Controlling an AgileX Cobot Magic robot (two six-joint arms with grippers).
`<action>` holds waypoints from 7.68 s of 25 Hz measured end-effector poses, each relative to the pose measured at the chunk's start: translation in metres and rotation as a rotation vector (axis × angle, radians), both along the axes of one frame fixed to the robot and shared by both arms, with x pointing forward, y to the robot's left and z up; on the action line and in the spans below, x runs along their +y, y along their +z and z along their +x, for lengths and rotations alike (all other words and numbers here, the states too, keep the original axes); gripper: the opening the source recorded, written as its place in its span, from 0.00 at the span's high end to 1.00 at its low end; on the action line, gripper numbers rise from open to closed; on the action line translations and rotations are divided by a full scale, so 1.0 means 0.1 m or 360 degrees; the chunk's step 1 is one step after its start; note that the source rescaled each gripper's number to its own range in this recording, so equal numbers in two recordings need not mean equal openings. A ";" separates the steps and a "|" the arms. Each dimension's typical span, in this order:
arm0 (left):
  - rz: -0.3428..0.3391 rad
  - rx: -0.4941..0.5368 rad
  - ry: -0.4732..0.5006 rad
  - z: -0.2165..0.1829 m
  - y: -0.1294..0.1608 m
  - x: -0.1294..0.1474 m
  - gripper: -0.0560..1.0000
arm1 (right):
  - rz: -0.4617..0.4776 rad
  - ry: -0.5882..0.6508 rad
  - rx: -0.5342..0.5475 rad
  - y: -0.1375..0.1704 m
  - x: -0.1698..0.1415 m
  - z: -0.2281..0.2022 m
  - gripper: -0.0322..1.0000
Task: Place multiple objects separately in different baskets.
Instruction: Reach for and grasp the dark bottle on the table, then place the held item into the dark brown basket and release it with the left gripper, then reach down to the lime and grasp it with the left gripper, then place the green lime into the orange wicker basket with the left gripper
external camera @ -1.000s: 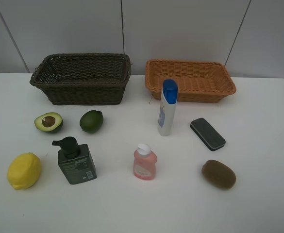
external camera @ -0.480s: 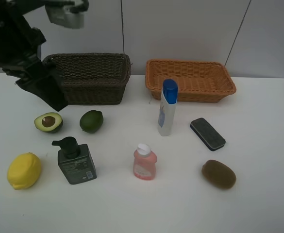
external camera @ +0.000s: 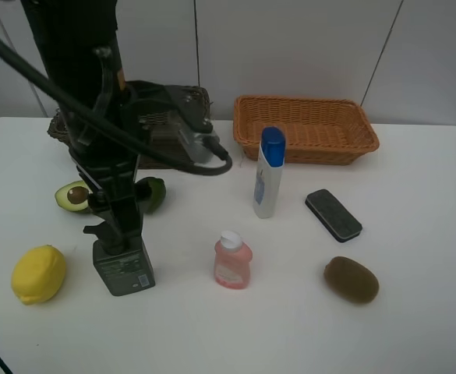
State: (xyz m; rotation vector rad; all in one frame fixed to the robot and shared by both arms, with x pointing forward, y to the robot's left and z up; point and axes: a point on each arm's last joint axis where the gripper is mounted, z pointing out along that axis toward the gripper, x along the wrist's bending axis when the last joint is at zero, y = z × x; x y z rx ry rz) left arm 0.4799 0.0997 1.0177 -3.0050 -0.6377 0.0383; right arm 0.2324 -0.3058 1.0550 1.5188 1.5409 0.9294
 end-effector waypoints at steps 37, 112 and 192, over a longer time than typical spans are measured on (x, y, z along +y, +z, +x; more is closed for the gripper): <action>0.0348 0.0236 -0.0032 0.23 -0.98 -0.12 0.95 | 0.0000 0.0000 0.0000 0.00 0.00 0.00 0.00; -0.0130 0.0018 0.1073 0.42 -0.11 0.63 0.25 | 0.0000 0.0000 0.0000 0.00 0.00 0.00 0.00; -0.1031 -0.0716 0.0877 2.20 -0.82 -1.35 0.00 | 0.0000 0.0000 0.0000 0.00 0.00 0.00 0.00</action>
